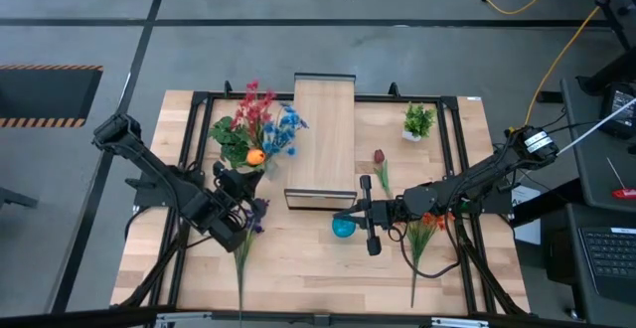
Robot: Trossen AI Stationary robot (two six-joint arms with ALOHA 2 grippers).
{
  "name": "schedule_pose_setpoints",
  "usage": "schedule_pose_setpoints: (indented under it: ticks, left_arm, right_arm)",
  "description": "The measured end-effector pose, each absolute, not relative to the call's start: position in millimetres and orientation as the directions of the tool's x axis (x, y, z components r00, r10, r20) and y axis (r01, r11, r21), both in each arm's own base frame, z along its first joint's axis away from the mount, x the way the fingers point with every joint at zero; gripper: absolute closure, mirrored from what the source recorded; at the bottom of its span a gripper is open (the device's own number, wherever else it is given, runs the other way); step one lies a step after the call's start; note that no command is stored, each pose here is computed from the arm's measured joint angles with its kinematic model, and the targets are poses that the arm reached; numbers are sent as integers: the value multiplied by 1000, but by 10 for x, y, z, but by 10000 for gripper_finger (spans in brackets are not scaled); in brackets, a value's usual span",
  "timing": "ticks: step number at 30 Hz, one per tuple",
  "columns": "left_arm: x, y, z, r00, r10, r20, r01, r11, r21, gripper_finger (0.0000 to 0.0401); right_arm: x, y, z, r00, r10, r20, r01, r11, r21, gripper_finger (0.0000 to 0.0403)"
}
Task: Pick and place flowers into a vace then onto a shelf
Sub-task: Put the orange tulip into the transparent vase, then put the purple flowers into the blue vase
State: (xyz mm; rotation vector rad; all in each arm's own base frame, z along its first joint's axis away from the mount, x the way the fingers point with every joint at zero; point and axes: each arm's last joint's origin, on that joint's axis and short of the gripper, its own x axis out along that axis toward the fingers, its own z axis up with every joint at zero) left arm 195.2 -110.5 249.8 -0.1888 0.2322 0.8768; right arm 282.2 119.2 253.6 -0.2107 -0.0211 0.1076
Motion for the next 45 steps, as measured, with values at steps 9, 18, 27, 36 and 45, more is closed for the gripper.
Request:
schedule_pose_setpoints:
  ticks: [9,18,27,36,45]
  left_arm:
    - [2003,-986,2725,595,747,-297,-800,587,-127,393]
    - [2066,-855,2698,545,766,-342,-827,558,-69,393]
    - [2071,-919,2655,558,742,-373,-798,603,6,365]
    - [2071,-1022,2590,575,712,-403,-762,645,54,296]
    - [2015,-1136,2551,587,609,-532,-691,720,62,269]
  right_arm:
    - [2822,1192,2537,994,109,10,-104,972,-209,397]
    - [2822,1192,2538,994,109,11,-104,973,-207,397]
    - [2822,1192,2538,994,109,11,-104,972,-208,397]
    - [2822,1192,2538,994,108,11,-104,973,-208,397]
    - [2822,1192,2539,994,109,11,-104,973,-205,397]
